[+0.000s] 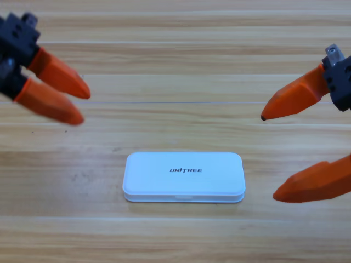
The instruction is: Clean up eraser and pencils
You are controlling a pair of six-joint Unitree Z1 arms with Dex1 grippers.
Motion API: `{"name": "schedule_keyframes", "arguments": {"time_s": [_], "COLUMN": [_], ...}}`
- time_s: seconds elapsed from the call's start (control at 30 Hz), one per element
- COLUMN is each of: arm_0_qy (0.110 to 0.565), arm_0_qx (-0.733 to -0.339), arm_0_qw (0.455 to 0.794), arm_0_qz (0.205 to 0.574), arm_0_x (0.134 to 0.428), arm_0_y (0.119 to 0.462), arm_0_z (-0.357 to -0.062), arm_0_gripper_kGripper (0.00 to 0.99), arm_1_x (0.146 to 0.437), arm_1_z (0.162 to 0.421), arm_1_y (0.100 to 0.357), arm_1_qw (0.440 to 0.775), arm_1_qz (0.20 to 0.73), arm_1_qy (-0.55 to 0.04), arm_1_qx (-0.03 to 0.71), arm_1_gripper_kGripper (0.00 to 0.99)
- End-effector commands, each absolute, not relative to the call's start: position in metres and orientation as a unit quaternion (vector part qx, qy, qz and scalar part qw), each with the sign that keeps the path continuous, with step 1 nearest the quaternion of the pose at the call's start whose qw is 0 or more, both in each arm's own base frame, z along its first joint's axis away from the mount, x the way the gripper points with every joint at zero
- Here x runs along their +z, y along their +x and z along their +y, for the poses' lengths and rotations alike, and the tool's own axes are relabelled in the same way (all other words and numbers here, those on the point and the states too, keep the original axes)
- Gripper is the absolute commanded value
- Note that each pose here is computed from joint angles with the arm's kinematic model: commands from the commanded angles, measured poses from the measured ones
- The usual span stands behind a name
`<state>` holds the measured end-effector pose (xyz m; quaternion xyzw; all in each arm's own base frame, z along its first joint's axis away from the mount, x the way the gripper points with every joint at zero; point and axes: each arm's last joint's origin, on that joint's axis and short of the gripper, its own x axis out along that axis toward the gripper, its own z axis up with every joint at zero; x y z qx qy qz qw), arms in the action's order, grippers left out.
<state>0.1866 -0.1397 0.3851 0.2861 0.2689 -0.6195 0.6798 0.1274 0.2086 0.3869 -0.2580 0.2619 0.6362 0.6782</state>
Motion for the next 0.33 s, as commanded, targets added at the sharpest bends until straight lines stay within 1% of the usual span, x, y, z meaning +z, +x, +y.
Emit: {"name": "schedule_keyframes", "arguments": {"time_s": [0.03,0.33], "arm_0_qy": [0.280,0.278], "arm_0_qx": [-0.627,-0.626], "arm_0_qw": [0.665,0.666], "arm_0_qz": [0.293,0.294], "arm_0_x": [0.3720,0.3716], "arm_0_y": [0.1880,0.1891], "arm_0_z": [-0.1472,-0.1478], "arm_0_gripper_kGripper": [0.990,0.990], "arm_1_x": [0.3826,0.3825], "arm_1_z": [0.2024,0.2020], "arm_1_y": [0.1293,0.1290], "arm_1_qw": [0.683,0.683], "arm_1_qz": [0.267,0.267], "arm_1_qy": [-0.247,-0.247], "arm_1_qx": [0.633,0.633], "arm_1_gripper_kGripper": [0.988,0.988]}}
